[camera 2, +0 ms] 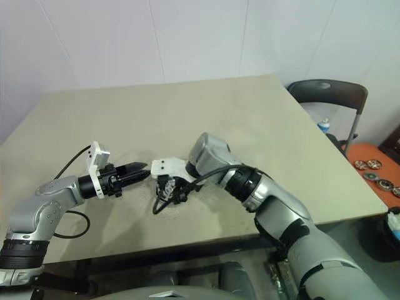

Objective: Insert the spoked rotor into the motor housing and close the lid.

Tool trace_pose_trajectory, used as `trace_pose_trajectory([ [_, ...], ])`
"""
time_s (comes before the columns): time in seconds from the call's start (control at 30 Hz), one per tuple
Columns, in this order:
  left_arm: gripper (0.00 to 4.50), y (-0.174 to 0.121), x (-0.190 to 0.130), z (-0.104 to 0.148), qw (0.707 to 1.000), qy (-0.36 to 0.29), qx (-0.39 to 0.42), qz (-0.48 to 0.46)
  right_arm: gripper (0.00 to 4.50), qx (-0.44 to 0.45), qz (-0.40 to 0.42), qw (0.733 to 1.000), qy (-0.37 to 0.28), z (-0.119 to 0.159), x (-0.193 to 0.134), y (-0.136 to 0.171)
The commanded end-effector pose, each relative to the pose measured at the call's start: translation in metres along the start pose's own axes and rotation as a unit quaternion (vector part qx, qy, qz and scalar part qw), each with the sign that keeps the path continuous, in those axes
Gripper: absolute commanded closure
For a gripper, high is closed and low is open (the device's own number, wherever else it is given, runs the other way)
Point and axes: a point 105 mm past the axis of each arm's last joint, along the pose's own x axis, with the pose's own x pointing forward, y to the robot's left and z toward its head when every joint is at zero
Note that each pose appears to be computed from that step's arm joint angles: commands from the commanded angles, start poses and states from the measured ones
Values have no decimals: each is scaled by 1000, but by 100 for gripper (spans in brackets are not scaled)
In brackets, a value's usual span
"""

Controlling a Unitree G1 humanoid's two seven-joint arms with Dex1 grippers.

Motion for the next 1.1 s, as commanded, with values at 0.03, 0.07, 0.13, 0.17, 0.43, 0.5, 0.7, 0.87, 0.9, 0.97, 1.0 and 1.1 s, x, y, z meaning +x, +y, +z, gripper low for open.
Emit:
trace_pose_trajectory([
  [0.03,241,-3,-3,12,1000,-17,20,2,442,-49,-58,997,17,-3,-11,-15],
  [0.07,241,-3,-3,12,1000,-17,20,3,442,-61,-58,996,12,-3,-11,-14],
  [0.13,241,-3,-3,12,1000,-17,21,3,408,-80,-65,995,9,-4,-11,-16],
  [0.17,241,-2,-3,12,1000,-18,21,4,371,-79,-71,994,10,-5,-11,-18],
  [0.43,241,0,-1,16,1000,-17,23,1,286,-99,-20,994,-37,16,-31,1],
  [0.5,241,0,0,16,1000,-17,24,0,286,-130,7,990,-60,22,-42,15],
  [0.7,241,0,-2,14,1000,-15,22,-1,286,-199,8,977,-78,14,-62,25],
  [0.87,241,2,-2,14,1000,-14,22,0,286,-412,-152,898,40,-18,-44,-22],
  [0.9,241,2,-2,15,1000,-15,23,-1,286,-425,-155,891,38,-19,-41,-24],
  [0.97,241,2,-1,15,1000,-15,23,-1,286,-443,-147,884,27,-17,-37,-23],
  [1.0,241,2,-1,15,1000,-15,23,-1,286,-449,-143,881,24,-16,-35,-22],
  [1.1,241,1,-1,14,1000,-14,23,-1,286,-461,-127,878,28,-19,-33,-18],
])
